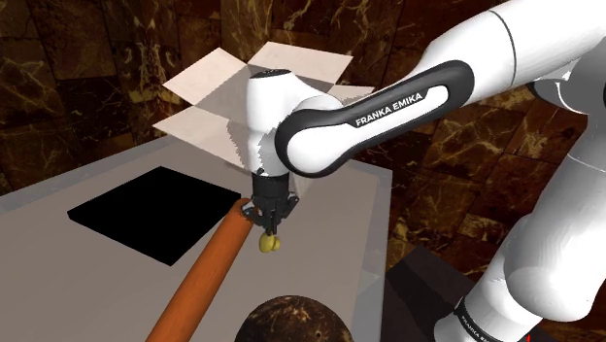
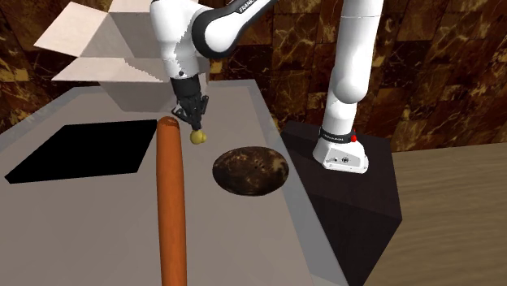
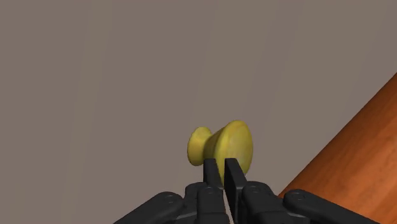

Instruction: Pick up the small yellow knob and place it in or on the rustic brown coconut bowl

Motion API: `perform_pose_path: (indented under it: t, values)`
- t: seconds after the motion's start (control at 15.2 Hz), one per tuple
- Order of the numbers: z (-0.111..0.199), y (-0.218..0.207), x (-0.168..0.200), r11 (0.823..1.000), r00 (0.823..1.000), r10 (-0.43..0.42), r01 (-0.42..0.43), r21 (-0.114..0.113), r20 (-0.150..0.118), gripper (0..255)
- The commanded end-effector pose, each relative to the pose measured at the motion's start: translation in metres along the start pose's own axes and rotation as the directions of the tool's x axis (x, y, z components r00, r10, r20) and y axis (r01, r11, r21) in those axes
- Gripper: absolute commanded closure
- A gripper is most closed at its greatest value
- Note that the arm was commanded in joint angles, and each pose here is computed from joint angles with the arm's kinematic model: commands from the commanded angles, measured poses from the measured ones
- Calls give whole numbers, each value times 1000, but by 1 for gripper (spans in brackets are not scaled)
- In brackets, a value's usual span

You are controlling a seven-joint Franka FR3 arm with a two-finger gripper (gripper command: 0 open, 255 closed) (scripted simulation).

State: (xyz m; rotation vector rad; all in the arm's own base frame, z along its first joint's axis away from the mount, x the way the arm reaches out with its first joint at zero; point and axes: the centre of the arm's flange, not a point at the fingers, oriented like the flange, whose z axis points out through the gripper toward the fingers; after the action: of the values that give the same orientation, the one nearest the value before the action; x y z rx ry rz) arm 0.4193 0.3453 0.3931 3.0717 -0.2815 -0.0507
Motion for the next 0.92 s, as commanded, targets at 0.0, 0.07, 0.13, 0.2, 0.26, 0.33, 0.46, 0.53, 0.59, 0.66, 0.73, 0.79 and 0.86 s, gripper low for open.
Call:
perform_pose_path:
  t: [0.0, 0.07, 0.13, 0.2, 0.26, 0.33, 0.46, 0.53, 0.59, 0.66, 0.73, 0.79, 0.86]
  values:
    - [1, 6, 0, 1000, 1000, 11, -10, -26, 28, 255]
    - [-4, 6, 0, 1000, 1000, 11, -10, -26, 28, 255]
    - [-4, 2, -1, 1000, 1000, 4, -4, -16, 15, 255]
    - [-4, 2, -1, 1000, 1000, 4, -4, -16, 15, 0]
    - [2, 18, 30, 986, 979, 144, -154, 63, 142, 0]
    - [9, 33, 50, 958, 942, 236, -267, 108, 240, 0]
    - [19, 31, 48, 958, 942, 236, -267, 108, 240, 0]
    - [24, 30, 47, 958, 942, 236, -267, 108, 240, 0]
    - [29, 29, 46, 958, 942, 236, -267, 108, 240, 0]
    - [34, 28, 45, 958, 942, 236, -267, 108, 240, 0]
    - [39, 27, 44, 958, 942, 236, -267, 108, 240, 0]
    - [45, 26, 43, 958, 942, 236, -267, 108, 240, 0]
    - [48, 26, 42, 958, 942, 236, -267, 108, 240, 0]
